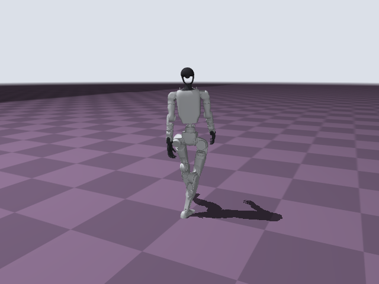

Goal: Walk run

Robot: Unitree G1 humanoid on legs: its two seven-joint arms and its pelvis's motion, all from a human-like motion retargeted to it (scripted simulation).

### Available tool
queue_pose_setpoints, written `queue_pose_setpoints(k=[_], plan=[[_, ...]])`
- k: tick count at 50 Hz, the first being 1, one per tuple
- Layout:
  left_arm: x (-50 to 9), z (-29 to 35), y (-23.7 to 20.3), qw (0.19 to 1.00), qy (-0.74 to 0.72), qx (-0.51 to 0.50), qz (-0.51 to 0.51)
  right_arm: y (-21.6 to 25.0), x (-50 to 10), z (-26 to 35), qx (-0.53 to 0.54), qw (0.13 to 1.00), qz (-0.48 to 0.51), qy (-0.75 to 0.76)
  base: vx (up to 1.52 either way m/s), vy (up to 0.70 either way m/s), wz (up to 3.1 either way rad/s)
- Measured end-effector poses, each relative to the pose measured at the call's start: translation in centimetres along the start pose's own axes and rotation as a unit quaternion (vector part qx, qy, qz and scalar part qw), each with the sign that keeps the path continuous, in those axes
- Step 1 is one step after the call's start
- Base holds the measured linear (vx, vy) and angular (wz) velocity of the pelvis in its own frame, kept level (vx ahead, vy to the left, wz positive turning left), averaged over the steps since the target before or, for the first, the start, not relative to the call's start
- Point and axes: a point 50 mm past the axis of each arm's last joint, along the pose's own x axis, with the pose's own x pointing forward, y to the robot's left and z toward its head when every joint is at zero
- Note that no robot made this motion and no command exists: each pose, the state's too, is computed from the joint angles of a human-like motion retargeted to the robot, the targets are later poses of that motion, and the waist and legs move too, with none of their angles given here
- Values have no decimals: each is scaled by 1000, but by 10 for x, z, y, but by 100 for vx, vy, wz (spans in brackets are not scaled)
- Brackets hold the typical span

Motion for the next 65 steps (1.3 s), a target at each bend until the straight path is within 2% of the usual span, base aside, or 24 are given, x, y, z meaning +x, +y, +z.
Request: queue_pose_setpoints(k=[4, 8, 13, 18, 25, 30, 33, 37, 45, 52, 57, 61, 65], plan=[[-1, -8, 0, 1000, 27, -11, 3, 2, -2, -5, -16, 1000, 15, -7, 106, 7, -11], [0, -2, 0, 999, 31, -20, 8, 2, -17, -50, -13, 998, 27, 58, 105, 8, -64], [5, 51, 11, 998, -46, -26, 26, -7, -42, -104, -10, 990, -3, 137, 96, 5, -5], [-1, 121, 49, 987, -146, 6, 60, -11, -63, -138, -19, 980, -13, 199, 76, -3, -7], [-38, 208, 111, 951, -282, 40, 118, -11, -92, -176, 25, 962, -16, 271, 85, -13, 65], [-63, 240, 139, 929, -336, 63, 144, -12, -108, -193, 40, 951, -19, 307, 101, -19, 43], [-69, 247, 141, 916, -363, 71, 154, -14, -110, -195, 55, 948, -18, 314, 106, -20, -14], [-59, 229, 133, 923, -353, 53, 143, -15, -105, -190, 54, 950, -24, 305, 98, -20, 3], [-11, 153, 63, 970, -222, 68, 73, -13, -90, -173, 70, 959, -49, 270, 101, -14, 0], [5, 79, 14, 990, -101, 82, 51, -20, -48, -117, 21, 980, -37, 196, 77, -12, 17], [4, 35, -14, 999, -18, 26, 44, -25, -21, -65, 0, 992, -37, 123, 76, -11, -12], [2, 19, -23, 1000, 14, 26, 8, -29, -8, -31, -2, 996, -42, 72, 91, -5, -38], [2, 19, -17, 999, 19, 43, 9, -26, -6, -23, 8, 998, -38, 57, 94, 0, -9]])
